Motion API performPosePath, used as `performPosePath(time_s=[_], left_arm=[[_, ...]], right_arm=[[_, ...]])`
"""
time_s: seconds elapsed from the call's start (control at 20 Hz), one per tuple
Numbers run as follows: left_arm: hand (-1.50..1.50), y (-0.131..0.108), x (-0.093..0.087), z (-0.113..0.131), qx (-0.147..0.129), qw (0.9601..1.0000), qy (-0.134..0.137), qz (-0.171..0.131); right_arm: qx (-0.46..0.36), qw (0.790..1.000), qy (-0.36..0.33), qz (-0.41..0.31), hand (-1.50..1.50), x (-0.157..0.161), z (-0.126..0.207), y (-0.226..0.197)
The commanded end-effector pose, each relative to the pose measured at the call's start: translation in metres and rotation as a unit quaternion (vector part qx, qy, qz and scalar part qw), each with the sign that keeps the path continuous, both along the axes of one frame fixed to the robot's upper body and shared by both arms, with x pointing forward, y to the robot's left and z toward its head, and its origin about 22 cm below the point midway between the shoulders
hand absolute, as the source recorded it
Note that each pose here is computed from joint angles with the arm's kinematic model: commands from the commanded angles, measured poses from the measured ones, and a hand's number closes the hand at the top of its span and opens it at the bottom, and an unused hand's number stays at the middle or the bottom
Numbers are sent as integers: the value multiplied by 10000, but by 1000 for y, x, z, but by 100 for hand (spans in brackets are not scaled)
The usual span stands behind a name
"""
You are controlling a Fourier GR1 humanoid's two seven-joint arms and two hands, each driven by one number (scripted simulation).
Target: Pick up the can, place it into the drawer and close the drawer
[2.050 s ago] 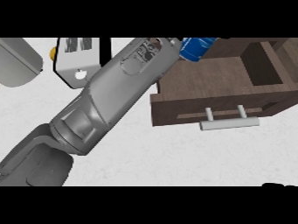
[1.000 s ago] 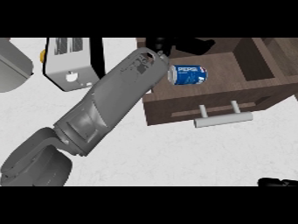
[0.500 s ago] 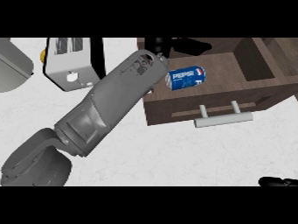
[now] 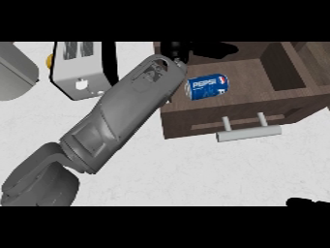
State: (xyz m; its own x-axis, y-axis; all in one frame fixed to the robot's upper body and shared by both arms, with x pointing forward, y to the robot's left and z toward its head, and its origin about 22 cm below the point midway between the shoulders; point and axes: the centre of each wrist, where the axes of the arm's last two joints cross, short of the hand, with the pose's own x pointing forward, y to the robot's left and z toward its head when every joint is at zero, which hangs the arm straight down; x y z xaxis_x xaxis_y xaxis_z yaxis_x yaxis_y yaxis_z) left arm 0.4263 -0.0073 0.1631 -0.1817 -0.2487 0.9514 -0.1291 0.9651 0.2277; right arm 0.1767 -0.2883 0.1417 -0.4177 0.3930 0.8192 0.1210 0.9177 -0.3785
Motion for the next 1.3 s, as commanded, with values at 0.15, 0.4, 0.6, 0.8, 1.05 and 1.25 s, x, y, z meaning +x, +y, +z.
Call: performPosePath(time_s=[0.15, 0.4, 0.6, 0.8, 1.05, 1.25], left_arm=[[-150, -9, -2, 18, -367, 9992, -167, -12], [-150, -16, -9, 22, -404, 9986, -346, 16], [-150, -12, -4, 22, -312, 9990, -332, -35], [-150, -15, -3, 34, -383, 9989, -254, -52], [-150, -10, -7, 45, -468, 9987, -174, -124], [-150, 26, 4, 45, -357, 9992, -172, 31]], right_arm=[[-1042, 9940, -329, -26, -150, 4, 18, 11], [-1968, 9797, -310, -226, -150, 23, 4, 21], [-2786, 9595, -203, -374, -150, 38, -6, 29], [-3366, 9401, -153, -522, -150, 57, -8, 48], [-3934, 9155, 247, -808, -150, 76, -65, 64], [-3721, 9228, 226, -977, -150, 85, -89, 49]])
